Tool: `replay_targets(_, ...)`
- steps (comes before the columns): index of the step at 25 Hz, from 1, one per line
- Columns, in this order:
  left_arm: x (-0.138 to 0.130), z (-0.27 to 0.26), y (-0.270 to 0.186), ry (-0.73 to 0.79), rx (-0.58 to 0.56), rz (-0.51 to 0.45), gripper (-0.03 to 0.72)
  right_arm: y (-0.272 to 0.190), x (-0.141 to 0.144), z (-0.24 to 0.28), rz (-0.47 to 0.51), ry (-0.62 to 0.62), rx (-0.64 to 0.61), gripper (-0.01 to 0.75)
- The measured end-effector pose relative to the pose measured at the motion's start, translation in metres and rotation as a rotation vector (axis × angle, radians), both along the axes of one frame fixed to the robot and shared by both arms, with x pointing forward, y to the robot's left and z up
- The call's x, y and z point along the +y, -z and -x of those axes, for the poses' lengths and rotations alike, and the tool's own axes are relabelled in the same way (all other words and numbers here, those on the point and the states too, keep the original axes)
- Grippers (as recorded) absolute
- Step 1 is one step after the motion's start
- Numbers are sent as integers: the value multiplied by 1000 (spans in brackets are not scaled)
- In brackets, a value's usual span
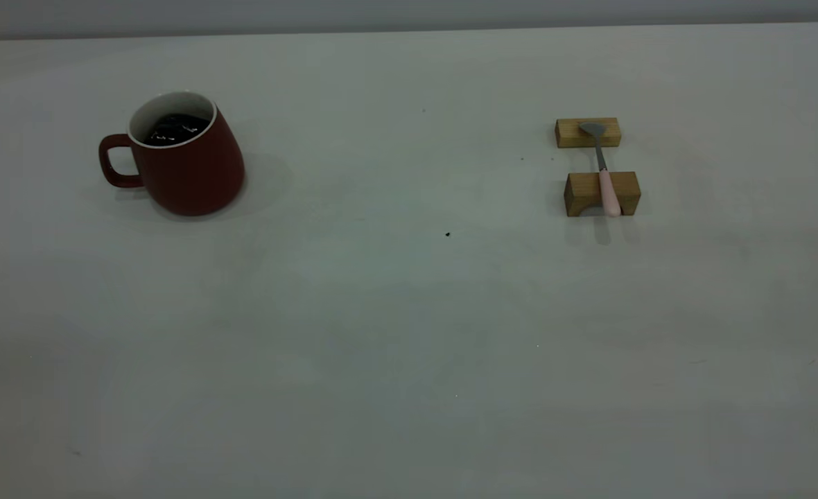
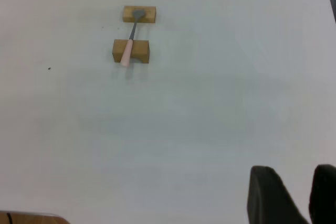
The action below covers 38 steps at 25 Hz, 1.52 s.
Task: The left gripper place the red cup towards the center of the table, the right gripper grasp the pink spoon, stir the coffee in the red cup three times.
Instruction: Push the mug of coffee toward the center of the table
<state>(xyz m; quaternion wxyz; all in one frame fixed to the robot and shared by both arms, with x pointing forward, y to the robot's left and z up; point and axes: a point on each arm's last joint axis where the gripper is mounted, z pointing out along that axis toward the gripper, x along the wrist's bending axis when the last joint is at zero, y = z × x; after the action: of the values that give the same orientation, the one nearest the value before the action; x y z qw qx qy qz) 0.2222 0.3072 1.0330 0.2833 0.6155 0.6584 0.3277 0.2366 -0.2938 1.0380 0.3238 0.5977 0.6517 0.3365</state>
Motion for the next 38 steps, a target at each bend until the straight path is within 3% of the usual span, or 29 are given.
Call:
replay_targets(29,-2,-1,-1,8,4,23,243,0,0,0,0,0,0,237)
replay_targets(33,-2,-16,-25,6,65,30,243,0,0,0,0,0,0,237)
replay_targets(38,-1,-72,-47,46,192,-6,243,0,0,0,0,0,0,237)
